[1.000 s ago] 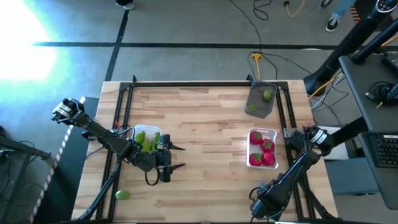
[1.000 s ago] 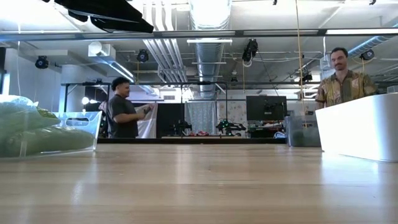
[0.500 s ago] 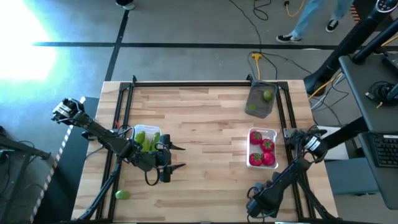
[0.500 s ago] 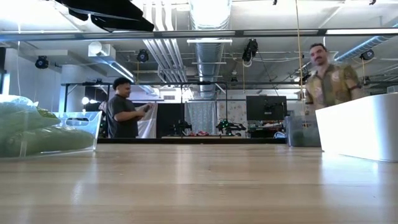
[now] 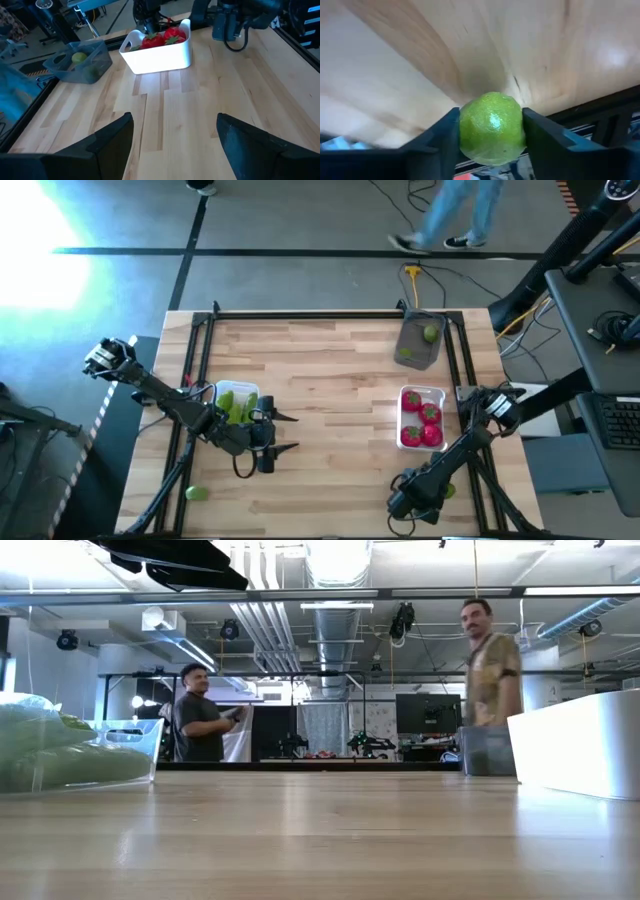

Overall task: Sort produce into baskets
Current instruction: Put the lime into the black bin

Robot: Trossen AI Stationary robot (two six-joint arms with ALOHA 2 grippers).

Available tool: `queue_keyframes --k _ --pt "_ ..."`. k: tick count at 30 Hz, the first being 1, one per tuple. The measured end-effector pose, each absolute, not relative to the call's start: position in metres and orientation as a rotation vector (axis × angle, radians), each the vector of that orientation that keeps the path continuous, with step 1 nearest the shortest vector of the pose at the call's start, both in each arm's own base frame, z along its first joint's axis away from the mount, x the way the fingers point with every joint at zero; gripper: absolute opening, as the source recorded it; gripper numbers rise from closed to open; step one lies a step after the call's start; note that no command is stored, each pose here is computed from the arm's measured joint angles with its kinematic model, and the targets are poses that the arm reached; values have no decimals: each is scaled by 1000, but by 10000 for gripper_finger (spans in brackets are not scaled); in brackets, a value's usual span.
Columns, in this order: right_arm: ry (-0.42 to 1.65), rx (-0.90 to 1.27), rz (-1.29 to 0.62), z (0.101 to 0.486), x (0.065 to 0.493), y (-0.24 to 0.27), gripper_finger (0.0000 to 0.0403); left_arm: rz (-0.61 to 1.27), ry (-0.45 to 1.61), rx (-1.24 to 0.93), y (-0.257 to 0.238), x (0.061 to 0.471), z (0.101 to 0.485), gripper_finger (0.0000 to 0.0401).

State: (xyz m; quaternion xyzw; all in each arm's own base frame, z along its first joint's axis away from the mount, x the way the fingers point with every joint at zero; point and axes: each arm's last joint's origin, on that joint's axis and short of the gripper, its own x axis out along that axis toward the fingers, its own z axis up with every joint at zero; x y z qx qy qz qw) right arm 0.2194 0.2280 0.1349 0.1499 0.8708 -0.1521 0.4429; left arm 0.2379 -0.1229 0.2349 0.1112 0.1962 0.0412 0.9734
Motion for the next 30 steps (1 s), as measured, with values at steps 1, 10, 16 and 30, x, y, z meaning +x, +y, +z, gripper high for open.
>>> queue_keyframes --k 1,10,16,30 --pt "2151 393 -372 141 223 225 164 83 396 224 -123 238 235 268" --pt "1781 538 -381 248 258 195 162 83 396 224 -123 238 235 268" --pt "1335 467 -575 296 256 159 162 83 396 224 -123 238 235 268" --pt "1033 361 -1228 280 220 -6 162 83 396 224 -123 238 235 268"
